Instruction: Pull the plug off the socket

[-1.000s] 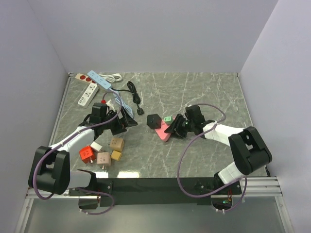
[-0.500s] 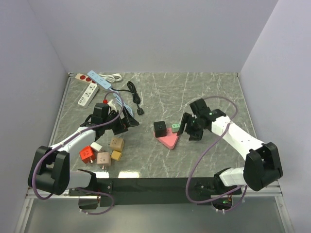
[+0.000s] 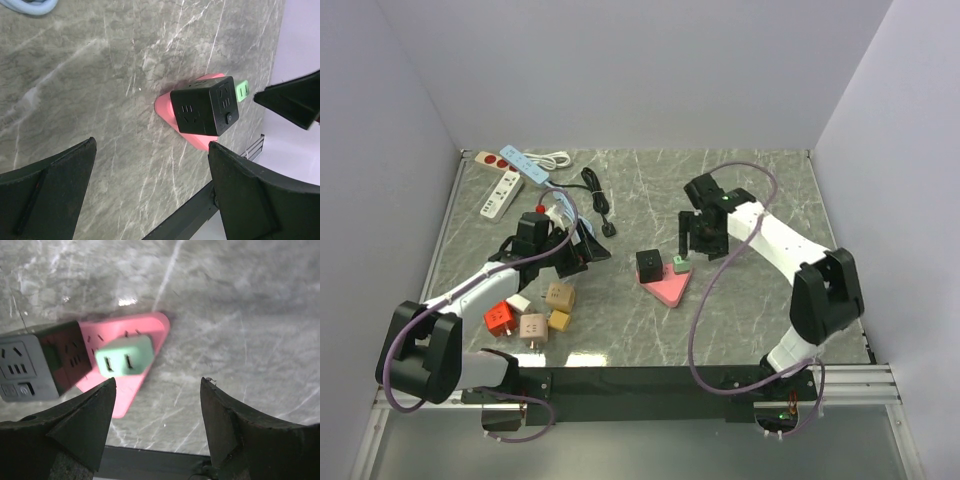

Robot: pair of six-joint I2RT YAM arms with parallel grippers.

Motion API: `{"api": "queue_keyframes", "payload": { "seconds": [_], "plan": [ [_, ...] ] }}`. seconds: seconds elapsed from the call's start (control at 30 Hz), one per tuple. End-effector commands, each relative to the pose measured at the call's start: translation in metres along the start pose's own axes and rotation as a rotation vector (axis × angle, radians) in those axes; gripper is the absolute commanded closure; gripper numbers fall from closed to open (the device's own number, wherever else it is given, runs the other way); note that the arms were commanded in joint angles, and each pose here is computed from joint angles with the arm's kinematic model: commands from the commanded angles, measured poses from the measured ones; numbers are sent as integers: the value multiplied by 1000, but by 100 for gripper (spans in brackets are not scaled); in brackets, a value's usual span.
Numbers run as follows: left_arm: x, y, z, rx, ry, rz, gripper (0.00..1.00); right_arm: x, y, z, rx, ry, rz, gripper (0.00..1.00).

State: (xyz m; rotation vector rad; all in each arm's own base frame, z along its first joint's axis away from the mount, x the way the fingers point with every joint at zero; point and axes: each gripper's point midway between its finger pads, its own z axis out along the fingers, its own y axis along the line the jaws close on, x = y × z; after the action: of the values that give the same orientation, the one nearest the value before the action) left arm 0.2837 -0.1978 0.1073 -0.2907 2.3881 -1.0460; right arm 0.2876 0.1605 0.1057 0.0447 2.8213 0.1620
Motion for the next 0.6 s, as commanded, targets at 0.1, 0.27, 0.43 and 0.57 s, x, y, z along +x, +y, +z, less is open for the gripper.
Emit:
{"api": "queue_keyframes", "payload": {
  "seconds": [0.1, 0.27, 0.43, 0.57],
  "plan": [
    [-16, -20, -10, 41, -80, 25, 1, -21, 28, 2, -5, -38, -165, 25],
    [-13, -16, -12, 29, -82, 22, 1, -13, 37, 16, -12, 9, -213, 25],
    [-11, -16, -14, 34, -84, 18, 1, -7, 33, 29, 2, 39, -228, 25],
    [-12, -18, -15, 37, -85, 19, 1, -1, 37, 44, -15, 74, -230, 31]
  ]
}}
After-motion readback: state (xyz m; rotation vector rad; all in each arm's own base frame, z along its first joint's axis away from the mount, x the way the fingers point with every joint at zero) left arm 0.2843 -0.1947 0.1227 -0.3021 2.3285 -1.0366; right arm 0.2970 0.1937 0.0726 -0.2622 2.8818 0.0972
